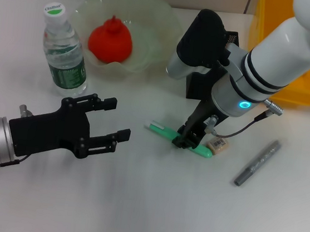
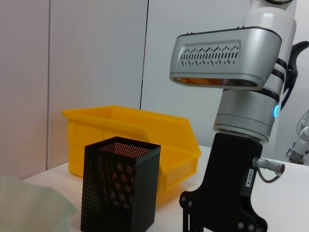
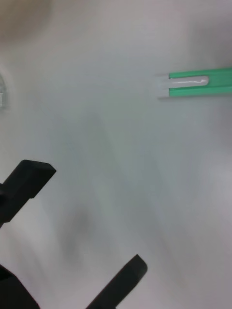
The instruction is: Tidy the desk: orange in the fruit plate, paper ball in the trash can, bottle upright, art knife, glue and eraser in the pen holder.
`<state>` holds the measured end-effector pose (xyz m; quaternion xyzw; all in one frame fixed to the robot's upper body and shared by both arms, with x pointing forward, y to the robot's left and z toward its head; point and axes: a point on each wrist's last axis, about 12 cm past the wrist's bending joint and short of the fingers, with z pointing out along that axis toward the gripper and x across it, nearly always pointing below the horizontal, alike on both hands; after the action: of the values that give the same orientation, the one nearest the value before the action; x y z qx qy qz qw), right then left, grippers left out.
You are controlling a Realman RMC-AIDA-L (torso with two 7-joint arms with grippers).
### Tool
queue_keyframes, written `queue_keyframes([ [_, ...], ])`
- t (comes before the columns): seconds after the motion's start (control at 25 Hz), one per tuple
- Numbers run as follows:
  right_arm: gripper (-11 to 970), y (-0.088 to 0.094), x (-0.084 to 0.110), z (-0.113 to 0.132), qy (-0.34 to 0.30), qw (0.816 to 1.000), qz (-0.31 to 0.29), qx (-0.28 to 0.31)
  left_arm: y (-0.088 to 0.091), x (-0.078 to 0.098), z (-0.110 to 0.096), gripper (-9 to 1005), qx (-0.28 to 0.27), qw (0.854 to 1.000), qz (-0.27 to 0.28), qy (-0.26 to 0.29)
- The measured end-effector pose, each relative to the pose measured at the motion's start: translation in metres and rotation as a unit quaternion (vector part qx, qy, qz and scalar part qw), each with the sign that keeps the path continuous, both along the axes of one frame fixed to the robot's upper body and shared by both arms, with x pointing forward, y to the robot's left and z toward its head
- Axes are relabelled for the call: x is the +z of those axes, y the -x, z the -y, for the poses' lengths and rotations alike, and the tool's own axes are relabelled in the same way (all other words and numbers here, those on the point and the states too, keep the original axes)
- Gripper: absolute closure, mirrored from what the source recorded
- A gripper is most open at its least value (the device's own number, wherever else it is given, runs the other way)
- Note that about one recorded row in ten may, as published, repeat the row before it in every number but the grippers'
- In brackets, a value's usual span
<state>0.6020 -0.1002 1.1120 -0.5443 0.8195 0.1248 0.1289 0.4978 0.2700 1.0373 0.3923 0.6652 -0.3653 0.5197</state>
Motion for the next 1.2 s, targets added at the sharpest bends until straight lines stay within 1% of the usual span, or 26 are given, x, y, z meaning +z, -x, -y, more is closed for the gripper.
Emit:
queue_keyframes([
  [0.72,789,-0.001,0.001,0.000,-0.003,1.000,0.003,0.003,-0.002,0.001,0.001,255,-0.001,1.000,0.001,-0.001],
  [0.84,793,-0.001,0.006,0.003,-0.019,1.000,0.008,-0.003,-0.002,0.001,0.001,255,-0.001,1.000,0.001,-0.001],
  [0.88,795,-0.002,0.013,0.007,-0.040,0.999,0.016,-0.010,-0.002,0.001,0.001,255,-0.001,1.000,0.002,-0.001],
  [1.0,795,-0.003,0.019,0.014,-0.061,0.998,0.020,-0.015,-0.002,0.001,0.001,255,-0.001,1.000,0.003,-0.002],
  [1.04,795,-0.002,0.022,0.017,-0.074,0.997,0.019,-0.016,-0.002,0.001,0.001,255,-0.001,1.000,0.003,-0.002],
  [1.08,795,-0.001,0.028,0.024,-0.106,0.994,0.018,-0.017,-0.002,0.001,0.000,255,0.000,1.000,0.004,-0.003],
  [1.12,795,-0.001,0.028,0.024,-0.106,0.994,0.018,-0.017,-0.003,0.002,0.000,255,0.000,1.000,0.004,-0.003],
  [1.16,795,0.001,0.033,0.031,-0.136,0.990,0.019,-0.017,-0.003,0.002,0.000,255,0.000,1.000,0.003,-0.003],
  [1.2,794,0.001,0.033,0.031,-0.136,0.990,0.019,-0.017,-0.003,0.002,0.000,255,0.000,1.000,0.003,-0.003],
])
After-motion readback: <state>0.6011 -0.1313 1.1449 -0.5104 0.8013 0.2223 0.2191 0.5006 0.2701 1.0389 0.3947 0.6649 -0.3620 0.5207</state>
